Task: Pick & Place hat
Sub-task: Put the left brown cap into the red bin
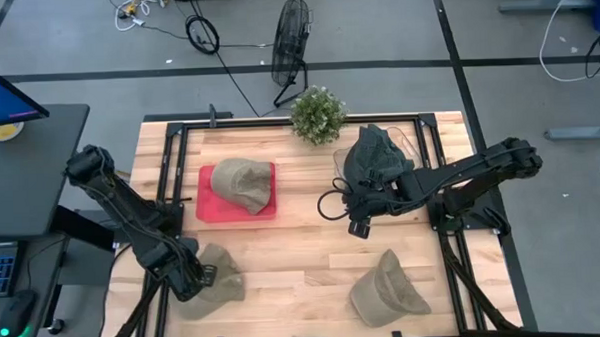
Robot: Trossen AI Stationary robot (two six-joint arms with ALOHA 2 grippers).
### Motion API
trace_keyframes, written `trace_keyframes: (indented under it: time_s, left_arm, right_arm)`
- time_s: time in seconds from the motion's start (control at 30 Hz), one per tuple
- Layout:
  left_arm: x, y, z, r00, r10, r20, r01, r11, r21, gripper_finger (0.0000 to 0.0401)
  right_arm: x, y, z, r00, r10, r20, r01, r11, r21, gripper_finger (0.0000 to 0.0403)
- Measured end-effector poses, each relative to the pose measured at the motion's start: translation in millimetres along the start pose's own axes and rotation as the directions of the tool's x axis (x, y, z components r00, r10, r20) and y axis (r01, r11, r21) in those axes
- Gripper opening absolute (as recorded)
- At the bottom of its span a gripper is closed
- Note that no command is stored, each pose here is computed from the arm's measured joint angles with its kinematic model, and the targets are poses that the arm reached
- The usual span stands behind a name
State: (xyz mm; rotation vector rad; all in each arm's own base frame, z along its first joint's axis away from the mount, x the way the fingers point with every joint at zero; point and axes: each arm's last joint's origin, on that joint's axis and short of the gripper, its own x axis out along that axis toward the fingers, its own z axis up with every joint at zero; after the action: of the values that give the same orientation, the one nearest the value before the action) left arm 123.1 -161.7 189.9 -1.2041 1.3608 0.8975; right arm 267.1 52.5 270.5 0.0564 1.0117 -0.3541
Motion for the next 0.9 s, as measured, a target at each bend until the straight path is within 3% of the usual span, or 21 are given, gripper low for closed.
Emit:
trace_keyframes:
  time_s: [0.9]
  left_arm:
    - [-2,-20,12,0.99,-0.136,0.024,0.136,0.991,0.0,0.0167]
  right_arm:
    - [-2,7,18,0.982,0.072,0.173,-0.051,0.991,-0.122,0.0197]
